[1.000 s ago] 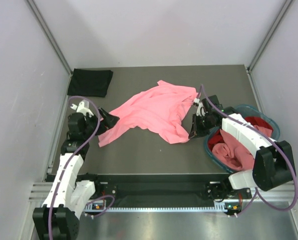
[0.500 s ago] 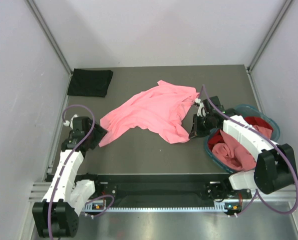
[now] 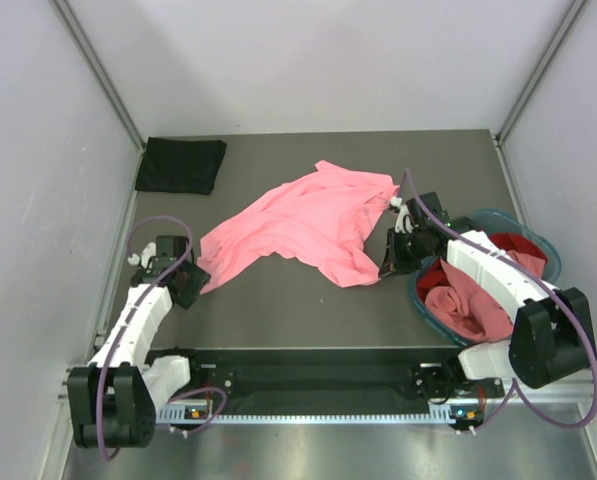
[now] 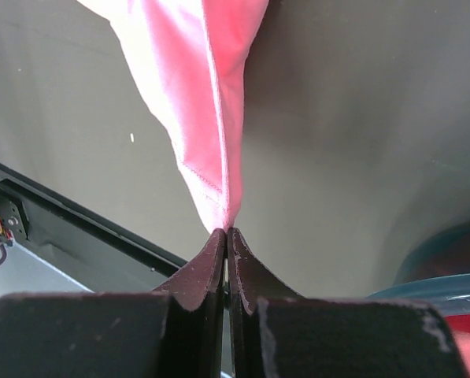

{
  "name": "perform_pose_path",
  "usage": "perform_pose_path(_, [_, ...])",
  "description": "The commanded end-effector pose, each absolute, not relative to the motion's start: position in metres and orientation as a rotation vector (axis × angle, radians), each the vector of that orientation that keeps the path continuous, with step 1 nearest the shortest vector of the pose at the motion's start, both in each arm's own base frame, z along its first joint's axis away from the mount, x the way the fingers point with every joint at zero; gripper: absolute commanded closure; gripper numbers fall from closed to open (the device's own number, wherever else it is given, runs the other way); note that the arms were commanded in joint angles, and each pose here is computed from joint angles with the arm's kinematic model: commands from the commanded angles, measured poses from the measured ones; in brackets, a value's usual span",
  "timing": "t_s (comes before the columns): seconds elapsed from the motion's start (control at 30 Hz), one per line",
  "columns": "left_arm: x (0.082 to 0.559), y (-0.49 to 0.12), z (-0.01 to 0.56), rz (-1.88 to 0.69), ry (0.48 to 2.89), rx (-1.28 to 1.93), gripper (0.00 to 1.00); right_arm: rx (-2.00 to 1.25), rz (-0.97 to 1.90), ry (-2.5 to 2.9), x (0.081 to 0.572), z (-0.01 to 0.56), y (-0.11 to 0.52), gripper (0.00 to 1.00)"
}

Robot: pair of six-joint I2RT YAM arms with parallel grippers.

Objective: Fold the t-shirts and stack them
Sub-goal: Flatten the tshirt out

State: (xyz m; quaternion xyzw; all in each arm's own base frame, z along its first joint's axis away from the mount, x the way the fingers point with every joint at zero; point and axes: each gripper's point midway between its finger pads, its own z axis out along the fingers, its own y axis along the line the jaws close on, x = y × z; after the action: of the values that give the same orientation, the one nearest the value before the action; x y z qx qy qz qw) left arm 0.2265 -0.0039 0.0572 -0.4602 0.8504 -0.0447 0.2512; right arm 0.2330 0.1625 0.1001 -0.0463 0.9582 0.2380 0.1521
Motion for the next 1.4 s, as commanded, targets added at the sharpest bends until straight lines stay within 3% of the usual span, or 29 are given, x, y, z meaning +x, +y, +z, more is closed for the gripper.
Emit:
perform_pose_path(0.0, [0.228,0.002,0.048,-0.075,2.312,-1.264,0.43,-0.157,0.663,2.713,0.241,0.105,0.159,1.00])
perform_pose_path(0.53, [0.224,0.002,0.032,-0.026,2.379,-1.292,0.43,-0.151,0.664,2.719,0.240,0.103,0.157,1.00])
perform_pose_path(0.9, [0.246,0.003,0.075,-0.125,2.237,-1.237,0.43,-0.144,0.662,2.724,0.237,0.101,0.155,1.00])
perform_pose_path(1.2, [0.217,0.002,0.040,-0.070,2.318,-1.269,0.43,-0.142,0.674,2.723,0.240,0.103,0.157,1.00])
perform_pose_path(1.23, [0.335,0.005,0.133,-0.382,1.793,-1.057,0.43,-0.143,0.674,2.722,0.240,0.103,0.157,1.00])
perform_pose_path(1.27, [0.275,0.003,0.068,-0.213,2.098,-1.183,0.43,-0.140,0.673,2.723,0.240,0.103,0.157,1.00])
perform_pose_path(1.3, [0.269,0.008,0.061,-0.129,2.196,-0.995,0.43,-0.142,0.673,2.728,0.240,0.102,0.157,1.00])
perform_pose_path(1.33, [0.269,-0.023,0.060,-0.332,2.267,-0.938,0.43,-0.141,0.671,2.728,0.239,0.102,0.157,1.00])
perform_pose_path(1.37, [0.268,-0.023,0.059,-0.332,2.272,-0.939,0.43,-0.142,0.673,2.728,0.239,0.102,0.157,1.00])
